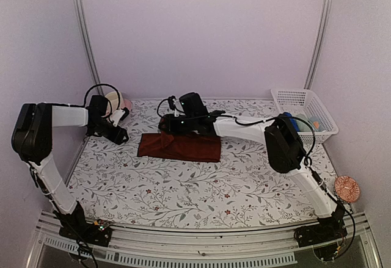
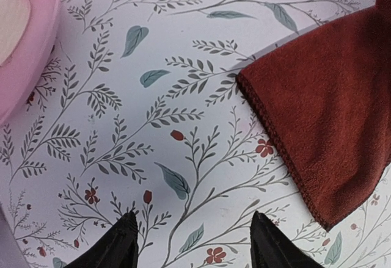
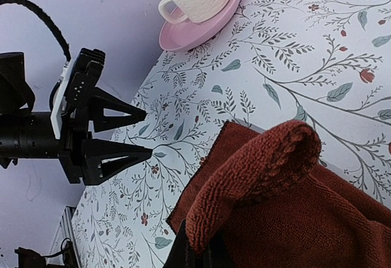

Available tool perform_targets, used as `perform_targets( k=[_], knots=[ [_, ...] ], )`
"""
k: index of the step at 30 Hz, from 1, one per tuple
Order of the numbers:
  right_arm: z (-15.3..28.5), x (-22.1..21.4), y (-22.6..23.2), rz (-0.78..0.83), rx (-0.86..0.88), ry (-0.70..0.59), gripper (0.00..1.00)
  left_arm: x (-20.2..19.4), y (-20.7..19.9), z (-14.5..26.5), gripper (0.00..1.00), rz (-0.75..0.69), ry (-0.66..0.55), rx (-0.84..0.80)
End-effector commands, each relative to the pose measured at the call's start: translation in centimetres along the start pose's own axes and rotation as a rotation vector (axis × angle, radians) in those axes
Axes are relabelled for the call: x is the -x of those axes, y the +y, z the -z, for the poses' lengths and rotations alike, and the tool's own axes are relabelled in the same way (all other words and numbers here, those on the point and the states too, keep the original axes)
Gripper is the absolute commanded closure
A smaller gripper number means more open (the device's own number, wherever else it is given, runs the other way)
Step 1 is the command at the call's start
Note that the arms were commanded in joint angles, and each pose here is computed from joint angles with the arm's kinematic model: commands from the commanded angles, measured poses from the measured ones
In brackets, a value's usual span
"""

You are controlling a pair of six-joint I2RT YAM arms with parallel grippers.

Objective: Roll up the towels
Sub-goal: Fold the towel at the center of the board.

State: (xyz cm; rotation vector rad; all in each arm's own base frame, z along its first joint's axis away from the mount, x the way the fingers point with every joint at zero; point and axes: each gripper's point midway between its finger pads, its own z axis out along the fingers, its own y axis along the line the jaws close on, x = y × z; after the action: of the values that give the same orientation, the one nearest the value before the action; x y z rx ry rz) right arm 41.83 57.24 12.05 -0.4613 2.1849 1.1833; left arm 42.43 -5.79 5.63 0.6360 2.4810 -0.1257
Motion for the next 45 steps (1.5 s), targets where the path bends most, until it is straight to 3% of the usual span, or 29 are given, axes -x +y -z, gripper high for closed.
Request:
perform_targets(
  k=[1,23,25,28,31,43,45],
  knots=[
    [-1.0,0.3,2.6,0.001,0.116,-0.033,0.97,-0.2,0.0,-0.6,0.37,0.007,-0.005,-0.002],
    [-3.6,-0.5,2.9,-0.078,0.243,-0.125,0.93,-0.9,-0.3,-1.1,0.36,0.012,0.008,-0.015],
    [-3.9,-0.8,2.6,-0.088,0.244,-0.124,0.87,-0.9,-0.3,-1.1,0.36,0.012,0.01,-0.017],
    [-4.2,-1.3,2.3,-0.094,0.245,-0.113,0.66,-1.0,-0.3,-1.2,0.36,0.013,0.013,-0.017],
    [-3.8,-1.1,3.4,-0.074,0.283,-0.106,0.56,-1.2,-0.2,-1.3,0.36,0.016,0.019,-0.016],
    [2.0,2.2,9.4,0.086,0.412,-0.108,0.47,1.1,1.3,0.6,0.31,0.021,-0.04,-0.001],
    [3.8,1.9,7.7,0.079,0.368,-0.084,0.48,2.4,0.6,1.7,0.3,0.004,-0.077,-0.049]
  ],
)
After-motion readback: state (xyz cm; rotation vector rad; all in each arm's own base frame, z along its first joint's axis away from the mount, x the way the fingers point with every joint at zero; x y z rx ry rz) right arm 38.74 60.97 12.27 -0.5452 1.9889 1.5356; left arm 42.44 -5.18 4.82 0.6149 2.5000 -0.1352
